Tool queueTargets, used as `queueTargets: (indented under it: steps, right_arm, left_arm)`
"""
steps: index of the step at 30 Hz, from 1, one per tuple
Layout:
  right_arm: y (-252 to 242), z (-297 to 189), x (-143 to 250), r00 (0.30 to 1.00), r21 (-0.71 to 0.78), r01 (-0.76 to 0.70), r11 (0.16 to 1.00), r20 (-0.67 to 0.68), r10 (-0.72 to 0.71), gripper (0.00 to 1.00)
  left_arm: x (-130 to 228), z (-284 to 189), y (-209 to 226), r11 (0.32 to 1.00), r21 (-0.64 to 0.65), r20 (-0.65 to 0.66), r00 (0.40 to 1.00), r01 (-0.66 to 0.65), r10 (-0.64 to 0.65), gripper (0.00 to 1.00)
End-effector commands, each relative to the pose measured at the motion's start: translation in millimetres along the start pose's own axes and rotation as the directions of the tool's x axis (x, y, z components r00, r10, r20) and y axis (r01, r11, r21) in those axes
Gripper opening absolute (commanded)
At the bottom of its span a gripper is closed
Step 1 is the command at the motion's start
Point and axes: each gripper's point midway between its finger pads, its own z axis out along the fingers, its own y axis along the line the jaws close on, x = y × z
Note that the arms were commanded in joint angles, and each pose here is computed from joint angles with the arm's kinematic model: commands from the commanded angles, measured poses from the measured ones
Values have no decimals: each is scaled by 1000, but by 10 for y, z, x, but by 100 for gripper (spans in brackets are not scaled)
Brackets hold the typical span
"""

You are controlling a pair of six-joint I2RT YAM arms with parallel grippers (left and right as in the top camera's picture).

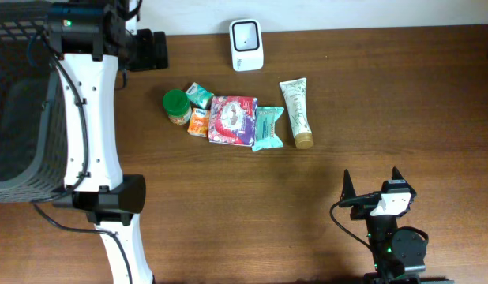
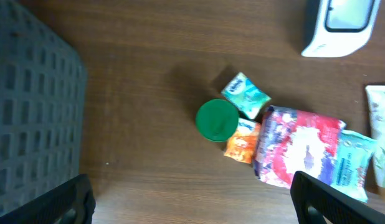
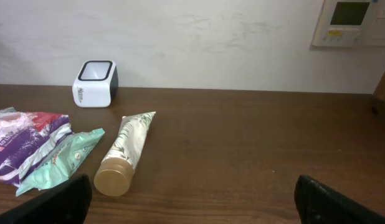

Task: Scan the item barcode
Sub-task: 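Reach right gripper to white Pantene tube and grasp its cap end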

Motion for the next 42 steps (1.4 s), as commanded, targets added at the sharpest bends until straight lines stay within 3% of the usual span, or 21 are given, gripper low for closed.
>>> queueTargets:
  steps: [1,6,8,9,10,13,15,17,20,21,24,27,30,33,35,38,39,42]
  right_arm:
    - [-24,1,34,1000,11,0,1000,-8,0,99]
    - [-5,1,19,1000,0,-1,1000,-2,1,99]
    - [296,-25,1,996,-175,-84,981,-8,84,99]
    - [653,-130,-54,977,-380,-209,901,-54,204,99]
    - [804,-205,-124,965,-468,-256,846,-73,252,99]
    - [978,-470,-797,923,-647,-221,730,103,370,99]
    - [934,-670,-1225,872,-669,-107,736,292,393,99]
    - [758,-777,-1610,809,-607,-93,789,416,415,99]
    - [720,-745,-1904,846,-516,-5,857,454,279,99]
    - [722,-677,-1971,874,-494,9,870,426,233,99]
    - [736,-228,-2162,979,-453,-4,891,179,95,99]
    - [653,290,-2046,981,-372,-122,920,-185,55,99]
    - [834,835,-1786,870,-416,-234,879,-493,-2,99]
    - [1145,1069,-1449,750,-488,-419,766,-662,-11,99]
    - [1188,1312,-1127,695,-465,-466,752,-719,-14,99]
    - [1162,1657,-684,578,-315,-556,770,-811,86,98]
    - [1118,1809,-460,515,-217,-585,782,-844,151,91]
    - [1117,2037,7,418,-111,-620,777,-884,208,89]
  left_arm:
    - [-28,-79,102,999,-33,24,1000,5,-5,99]
    - [-27,-79,96,999,-32,24,1000,4,-4,99]
    - [-27,-79,96,999,-32,24,1000,4,-4,99]
    - [-28,-79,98,999,-32,24,1000,5,-4,99]
    - [-28,-79,98,999,-32,24,1000,5,-4,99]
    - [-27,-79,96,999,-32,24,1000,4,-4,99]
    - [-28,-79,98,999,-32,24,1000,5,-4,99]
    - [-27,-78,97,999,-32,24,1000,5,-4,99]
    - [-28,-79,98,999,-32,24,1000,5,-4,99]
    - [-27,-79,96,999,-32,24,1000,4,-4,99]
    - [-28,-79,98,999,-32,24,1000,5,-4,99]
    - [-28,-79,98,999,-32,24,1000,5,-4,99]
    - [-28,-80,96,999,-32,24,1000,4,-4,99]
    - [-28,-79,98,999,-32,24,1000,5,-4,99]
    - [-28,-79,98,999,-32,24,1000,5,-4,99]
    - [-28,-79,98,999,-32,24,1000,5,-4,99]
    - [-28,-79,98,999,-32,24,1000,5,-4,99]
    - [-28,-79,98,999,-32,24,1000,5,-4,99]
